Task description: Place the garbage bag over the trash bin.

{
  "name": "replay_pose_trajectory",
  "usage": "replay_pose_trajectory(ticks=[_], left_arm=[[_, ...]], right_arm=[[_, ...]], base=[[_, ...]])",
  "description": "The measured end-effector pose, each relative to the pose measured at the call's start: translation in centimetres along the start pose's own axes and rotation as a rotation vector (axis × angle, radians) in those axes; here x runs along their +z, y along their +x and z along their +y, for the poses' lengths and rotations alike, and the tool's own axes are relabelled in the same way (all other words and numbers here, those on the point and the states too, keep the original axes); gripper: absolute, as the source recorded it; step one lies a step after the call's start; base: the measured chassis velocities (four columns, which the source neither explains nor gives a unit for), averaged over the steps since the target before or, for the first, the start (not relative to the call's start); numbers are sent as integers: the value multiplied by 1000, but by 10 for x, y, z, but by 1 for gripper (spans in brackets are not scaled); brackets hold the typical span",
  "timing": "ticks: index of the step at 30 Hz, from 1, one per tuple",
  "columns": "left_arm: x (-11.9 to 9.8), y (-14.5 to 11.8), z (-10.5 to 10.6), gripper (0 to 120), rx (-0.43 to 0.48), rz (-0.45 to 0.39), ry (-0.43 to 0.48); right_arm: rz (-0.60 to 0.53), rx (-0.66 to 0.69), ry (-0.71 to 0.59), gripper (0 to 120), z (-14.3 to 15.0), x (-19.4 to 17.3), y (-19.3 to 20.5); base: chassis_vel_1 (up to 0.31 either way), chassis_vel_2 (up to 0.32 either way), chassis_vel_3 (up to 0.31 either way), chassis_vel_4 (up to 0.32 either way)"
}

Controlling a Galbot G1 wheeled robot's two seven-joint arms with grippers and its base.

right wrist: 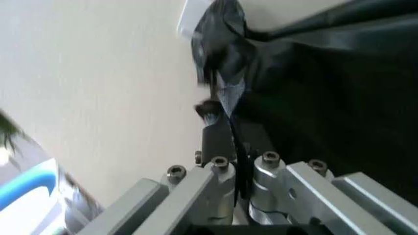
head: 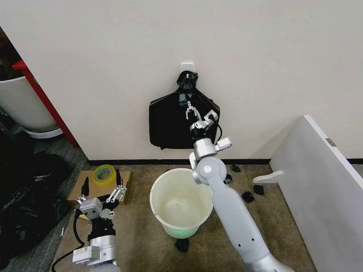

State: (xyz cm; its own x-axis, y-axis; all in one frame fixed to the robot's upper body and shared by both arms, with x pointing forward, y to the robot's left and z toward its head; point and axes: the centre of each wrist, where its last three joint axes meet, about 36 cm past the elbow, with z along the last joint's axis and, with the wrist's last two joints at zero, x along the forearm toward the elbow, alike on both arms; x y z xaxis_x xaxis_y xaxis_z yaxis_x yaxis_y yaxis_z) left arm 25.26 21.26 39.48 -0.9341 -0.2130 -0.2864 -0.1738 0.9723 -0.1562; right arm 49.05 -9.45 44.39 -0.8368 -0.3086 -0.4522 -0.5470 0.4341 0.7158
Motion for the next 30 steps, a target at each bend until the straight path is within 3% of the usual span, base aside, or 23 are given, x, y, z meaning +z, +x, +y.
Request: replay_pose_trajectory(ticks=[4,7,13,22,30], left_arm=[[-1,-2,-1,100,3,-7,3],[-1,-2,-2,100,5,-7,7],[-1,-3,-6,100,15,-12,15],[2,-4,-10,100,26,-9,24],[2,-4,-10,100,22,-9,23]], right_arm=[[86,0,94,0,-15,1,55],[123,-4,137,0,-20,1,76],[275,-73,329,0,-35,-4,144],[420,-268,525,0,-71,-13,200],[499,-416,614,0,-96,-22,216]], base=[[0,0,0,0],[0,0,0,0],[0,0,0,0],[0,0,0,0],[0,0,0,0]])
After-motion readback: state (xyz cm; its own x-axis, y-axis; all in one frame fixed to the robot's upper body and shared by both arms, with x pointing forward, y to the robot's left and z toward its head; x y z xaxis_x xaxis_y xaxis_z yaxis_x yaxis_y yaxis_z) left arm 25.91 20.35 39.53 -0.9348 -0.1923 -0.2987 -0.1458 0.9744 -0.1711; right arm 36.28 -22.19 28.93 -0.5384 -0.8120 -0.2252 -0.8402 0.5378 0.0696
